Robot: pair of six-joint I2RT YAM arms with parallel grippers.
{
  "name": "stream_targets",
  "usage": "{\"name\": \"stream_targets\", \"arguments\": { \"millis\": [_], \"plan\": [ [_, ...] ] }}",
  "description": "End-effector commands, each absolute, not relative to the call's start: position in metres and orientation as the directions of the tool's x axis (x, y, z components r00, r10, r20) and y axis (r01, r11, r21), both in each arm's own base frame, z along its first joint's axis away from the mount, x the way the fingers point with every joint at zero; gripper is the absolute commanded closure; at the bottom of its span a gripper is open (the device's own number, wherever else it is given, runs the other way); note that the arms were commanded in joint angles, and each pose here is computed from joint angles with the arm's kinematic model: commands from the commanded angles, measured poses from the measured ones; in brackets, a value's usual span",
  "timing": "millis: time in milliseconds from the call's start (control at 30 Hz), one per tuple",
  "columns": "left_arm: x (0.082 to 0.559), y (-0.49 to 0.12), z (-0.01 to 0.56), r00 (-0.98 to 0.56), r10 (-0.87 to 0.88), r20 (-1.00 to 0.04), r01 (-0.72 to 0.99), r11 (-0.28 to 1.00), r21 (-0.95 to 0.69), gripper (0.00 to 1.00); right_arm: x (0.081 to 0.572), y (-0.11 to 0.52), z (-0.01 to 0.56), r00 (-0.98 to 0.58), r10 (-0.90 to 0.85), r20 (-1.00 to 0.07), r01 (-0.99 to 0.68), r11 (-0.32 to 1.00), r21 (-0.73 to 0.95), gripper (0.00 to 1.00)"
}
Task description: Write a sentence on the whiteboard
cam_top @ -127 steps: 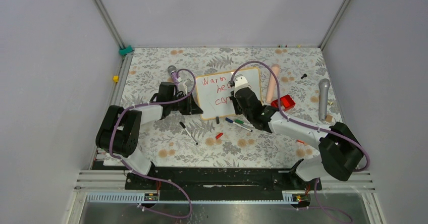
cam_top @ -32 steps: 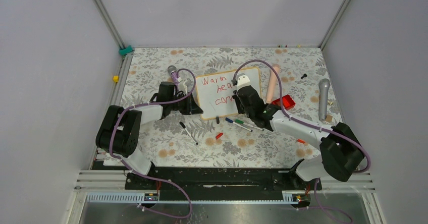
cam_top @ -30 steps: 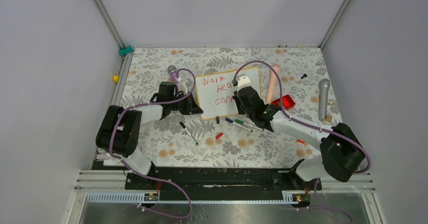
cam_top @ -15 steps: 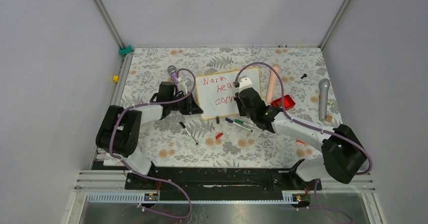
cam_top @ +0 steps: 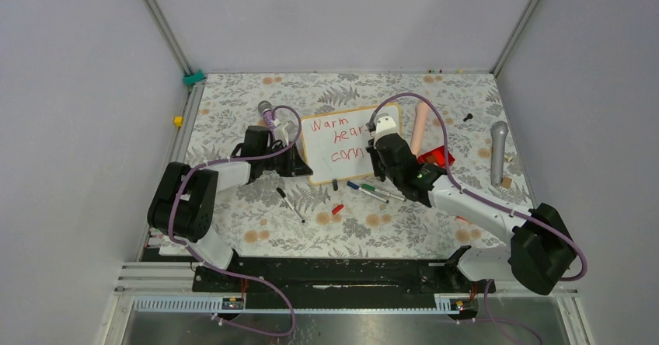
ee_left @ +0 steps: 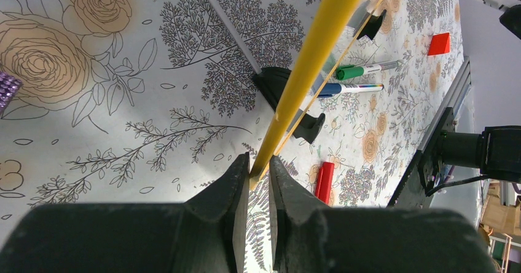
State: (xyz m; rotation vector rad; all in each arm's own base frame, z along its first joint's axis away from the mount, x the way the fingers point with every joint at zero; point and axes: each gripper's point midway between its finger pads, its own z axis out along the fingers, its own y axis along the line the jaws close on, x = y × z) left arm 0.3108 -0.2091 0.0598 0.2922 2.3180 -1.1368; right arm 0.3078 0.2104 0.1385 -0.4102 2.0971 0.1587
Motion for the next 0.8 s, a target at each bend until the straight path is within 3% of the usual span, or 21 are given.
{"name": "stream_targets", "arguments": {
  "millis": [0, 767],
  "plan": [
    [0.33, -0.206, 0.067, -0.8, -0.054, -0.598, 0.43, 0.643, -0.634, 0.99, 0.323, 0.208, 0.159, -0.449, -0.203, -0.87, -0.316, 0.947, -0.057, 1.0],
    [0.33, -0.206, 0.067, -0.8, -0.053, -0.598, 0.43, 0.643, -0.633, 0.99, 0.335, 0.228, 0.154, -0.454, -0.195, -0.87, -0.357, 0.934, -0.023, 1.0]
  ]
}}
